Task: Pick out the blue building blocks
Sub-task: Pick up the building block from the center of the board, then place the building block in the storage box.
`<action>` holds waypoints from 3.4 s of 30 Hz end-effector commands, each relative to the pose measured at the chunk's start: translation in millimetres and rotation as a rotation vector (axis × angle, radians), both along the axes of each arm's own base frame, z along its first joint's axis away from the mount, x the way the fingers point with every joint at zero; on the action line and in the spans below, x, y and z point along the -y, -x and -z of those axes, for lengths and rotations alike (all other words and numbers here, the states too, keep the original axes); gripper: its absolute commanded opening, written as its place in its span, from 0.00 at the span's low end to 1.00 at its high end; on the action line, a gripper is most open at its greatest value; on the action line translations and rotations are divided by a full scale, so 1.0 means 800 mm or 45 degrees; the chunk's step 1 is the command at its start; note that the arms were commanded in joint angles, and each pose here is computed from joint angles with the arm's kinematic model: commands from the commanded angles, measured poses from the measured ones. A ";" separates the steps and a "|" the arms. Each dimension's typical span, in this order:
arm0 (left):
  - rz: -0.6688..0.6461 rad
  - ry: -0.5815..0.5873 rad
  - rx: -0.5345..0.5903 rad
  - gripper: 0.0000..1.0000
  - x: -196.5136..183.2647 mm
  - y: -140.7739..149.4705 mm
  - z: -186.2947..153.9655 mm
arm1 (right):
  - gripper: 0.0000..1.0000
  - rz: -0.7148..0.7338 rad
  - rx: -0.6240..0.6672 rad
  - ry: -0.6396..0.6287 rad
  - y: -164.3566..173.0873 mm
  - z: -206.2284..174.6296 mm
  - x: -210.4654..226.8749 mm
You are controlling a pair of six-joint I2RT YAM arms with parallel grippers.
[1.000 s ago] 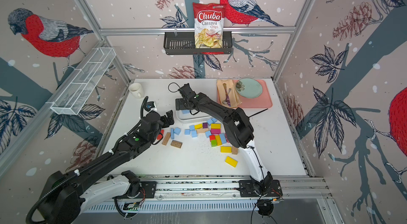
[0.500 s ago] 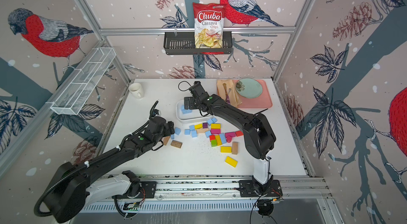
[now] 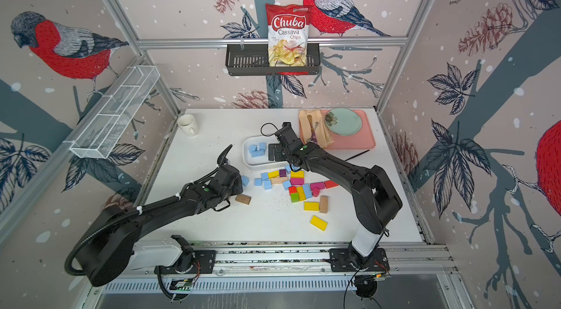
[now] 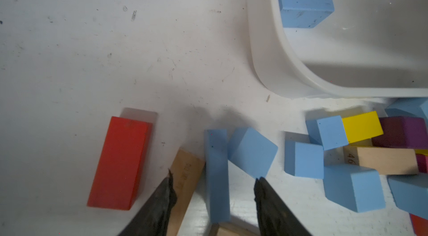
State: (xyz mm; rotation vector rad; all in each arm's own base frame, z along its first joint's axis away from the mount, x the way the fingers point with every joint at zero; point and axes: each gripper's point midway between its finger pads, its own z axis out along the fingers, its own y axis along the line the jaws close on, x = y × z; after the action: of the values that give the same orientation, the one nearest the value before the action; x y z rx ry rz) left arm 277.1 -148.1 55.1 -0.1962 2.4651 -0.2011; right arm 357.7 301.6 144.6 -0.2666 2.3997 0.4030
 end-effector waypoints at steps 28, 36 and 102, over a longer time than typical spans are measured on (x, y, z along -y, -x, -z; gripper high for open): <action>-0.075 -0.083 0.010 0.00 -0.002 -0.009 0.007 | 1.00 0.032 0.000 -0.036 -0.005 0.013 0.014; -0.118 -0.051 0.157 0.00 -0.012 -0.017 -0.039 | 1.00 0.032 0.000 -0.038 -0.003 0.013 0.016; 0.096 0.045 0.147 0.00 0.170 -0.235 -0.028 | 1.00 0.295 0.001 -0.013 0.014 0.025 0.150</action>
State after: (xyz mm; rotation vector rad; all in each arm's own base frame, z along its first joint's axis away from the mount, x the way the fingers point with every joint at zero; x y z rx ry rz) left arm 462.0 -287.1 79.8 -0.0735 2.3563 -0.2953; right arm 344.0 181.2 121.1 0.0073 2.4096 0.2900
